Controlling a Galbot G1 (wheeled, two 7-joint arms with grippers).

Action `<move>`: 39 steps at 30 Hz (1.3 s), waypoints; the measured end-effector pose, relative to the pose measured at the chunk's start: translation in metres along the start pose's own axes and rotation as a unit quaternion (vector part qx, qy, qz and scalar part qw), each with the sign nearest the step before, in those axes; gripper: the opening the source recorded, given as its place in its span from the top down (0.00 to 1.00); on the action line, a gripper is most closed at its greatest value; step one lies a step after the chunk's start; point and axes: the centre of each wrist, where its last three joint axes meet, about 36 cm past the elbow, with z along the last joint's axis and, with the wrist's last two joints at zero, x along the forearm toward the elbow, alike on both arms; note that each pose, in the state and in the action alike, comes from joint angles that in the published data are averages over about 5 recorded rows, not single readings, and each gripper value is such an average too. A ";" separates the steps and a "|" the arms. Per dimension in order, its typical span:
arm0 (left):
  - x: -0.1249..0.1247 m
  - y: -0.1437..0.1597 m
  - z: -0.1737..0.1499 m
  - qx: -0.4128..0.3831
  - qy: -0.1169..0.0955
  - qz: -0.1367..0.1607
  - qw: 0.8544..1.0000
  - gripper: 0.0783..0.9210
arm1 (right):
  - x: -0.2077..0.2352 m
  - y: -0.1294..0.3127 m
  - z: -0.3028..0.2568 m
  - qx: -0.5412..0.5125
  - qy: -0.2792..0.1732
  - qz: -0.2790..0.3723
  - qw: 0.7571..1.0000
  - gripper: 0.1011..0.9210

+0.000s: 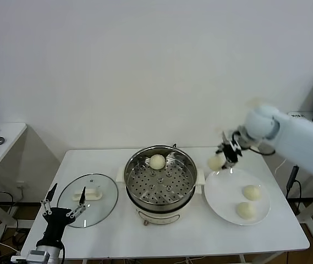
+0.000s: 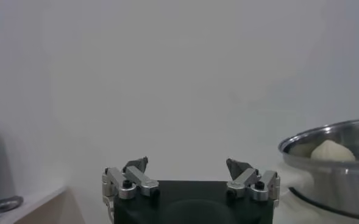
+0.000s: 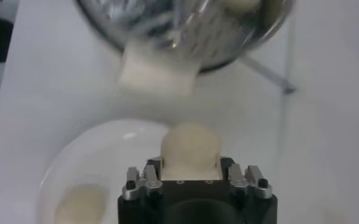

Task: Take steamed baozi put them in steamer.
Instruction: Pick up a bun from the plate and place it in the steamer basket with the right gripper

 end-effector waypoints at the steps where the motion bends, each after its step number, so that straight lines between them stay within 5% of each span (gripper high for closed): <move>1: 0.000 0.000 0.000 0.000 0.000 0.000 1.000 0.12 | 0.007 -0.003 -0.012 0.003 -0.004 0.002 1.000 0.43; 8: -0.004 0.003 0.002 -0.001 0.000 -0.004 1.000 0.12 | 0.019 -0.018 -0.093 0.005 -0.025 0.002 1.000 0.42; 18: -0.001 0.006 0.000 -0.005 -0.003 -0.015 1.000 0.12 | -0.034 -0.028 -0.184 -0.009 -0.023 -0.016 1.000 0.42; 39: 0.000 0.016 -0.003 -0.009 -0.008 -0.030 0.999 0.12 | -0.134 -0.030 -0.258 -0.038 -0.011 -0.050 0.998 0.42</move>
